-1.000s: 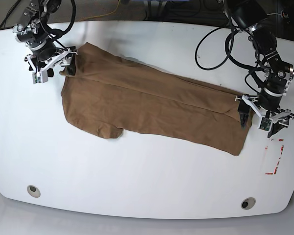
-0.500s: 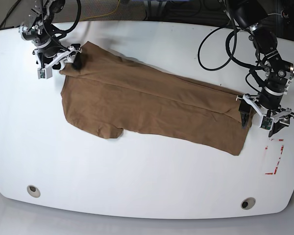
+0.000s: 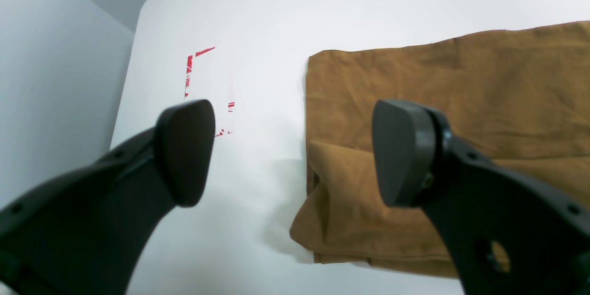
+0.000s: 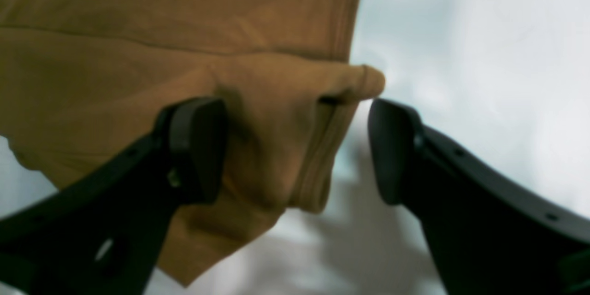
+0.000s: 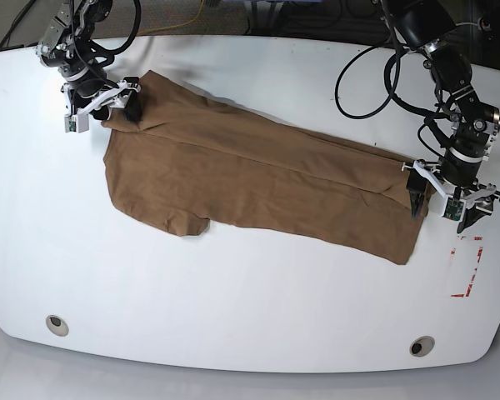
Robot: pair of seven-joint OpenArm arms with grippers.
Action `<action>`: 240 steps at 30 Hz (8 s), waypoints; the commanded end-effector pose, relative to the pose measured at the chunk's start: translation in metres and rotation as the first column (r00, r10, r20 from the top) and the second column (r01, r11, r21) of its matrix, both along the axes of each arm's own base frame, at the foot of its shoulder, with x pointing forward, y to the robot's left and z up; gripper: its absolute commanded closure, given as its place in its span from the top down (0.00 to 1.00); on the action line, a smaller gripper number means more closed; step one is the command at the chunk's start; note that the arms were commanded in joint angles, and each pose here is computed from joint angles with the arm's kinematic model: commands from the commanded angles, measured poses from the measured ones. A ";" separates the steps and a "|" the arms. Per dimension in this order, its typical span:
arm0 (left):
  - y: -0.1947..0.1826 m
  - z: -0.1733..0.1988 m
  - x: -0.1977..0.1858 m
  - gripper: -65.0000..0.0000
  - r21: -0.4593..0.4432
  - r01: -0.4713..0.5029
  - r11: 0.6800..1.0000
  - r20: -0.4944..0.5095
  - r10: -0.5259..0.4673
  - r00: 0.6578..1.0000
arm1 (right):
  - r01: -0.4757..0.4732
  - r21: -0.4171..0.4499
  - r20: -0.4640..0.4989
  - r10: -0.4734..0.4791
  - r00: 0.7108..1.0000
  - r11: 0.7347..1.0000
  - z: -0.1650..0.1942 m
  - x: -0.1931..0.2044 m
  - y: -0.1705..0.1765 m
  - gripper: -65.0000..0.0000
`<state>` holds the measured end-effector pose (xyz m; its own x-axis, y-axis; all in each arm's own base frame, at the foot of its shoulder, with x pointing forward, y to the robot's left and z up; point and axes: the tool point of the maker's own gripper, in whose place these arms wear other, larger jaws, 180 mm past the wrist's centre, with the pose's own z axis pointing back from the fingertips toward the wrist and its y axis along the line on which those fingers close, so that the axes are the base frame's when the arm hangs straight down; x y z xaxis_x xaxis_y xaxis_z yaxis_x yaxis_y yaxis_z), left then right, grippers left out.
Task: Layout the t-shirt on the table in an organized manner, then fold the t-shirt properly
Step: 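Lower both grippers and grasp the folded shirt edge again, then pull the grasped edge with both grippers toward the arm bases, then open both grippers and release the shirt edge, then move both grippers to the shirt's opposite edge and grasp it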
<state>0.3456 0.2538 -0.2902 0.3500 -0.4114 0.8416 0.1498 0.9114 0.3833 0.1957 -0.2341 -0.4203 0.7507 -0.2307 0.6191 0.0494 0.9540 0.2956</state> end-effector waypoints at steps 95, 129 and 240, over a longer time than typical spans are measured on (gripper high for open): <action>-0.010 -0.136 -0.046 0.24 -0.134 -0.049 0.990 -0.400 -0.009 0.916 | -0.131 -0.120 -0.109 0.118 0.987 0.984 -0.001 -0.032 -0.036 0.00; -0.021 -0.135 -0.184 0.03 -0.021 -0.016 1.000 -0.524 0.003 0.852 | -0.308 -0.254 -0.253 0.244 0.936 0.917 0.009 -0.053 -0.081 0.00; 0.034 -0.019 -0.021 0.81 0.065 -0.107 0.992 -0.156 0.116 0.981 | -0.162 -0.077 0.096 0.169 0.981 0.984 0.054 0.132 -0.017 0.70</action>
<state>0.3162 0.2859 -0.3248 0.5662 -0.4005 0.7204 0.1308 0.9066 0.4012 0.3149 -0.2556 -0.3797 0.7475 -0.0599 0.6616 -0.1149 0.9692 0.2176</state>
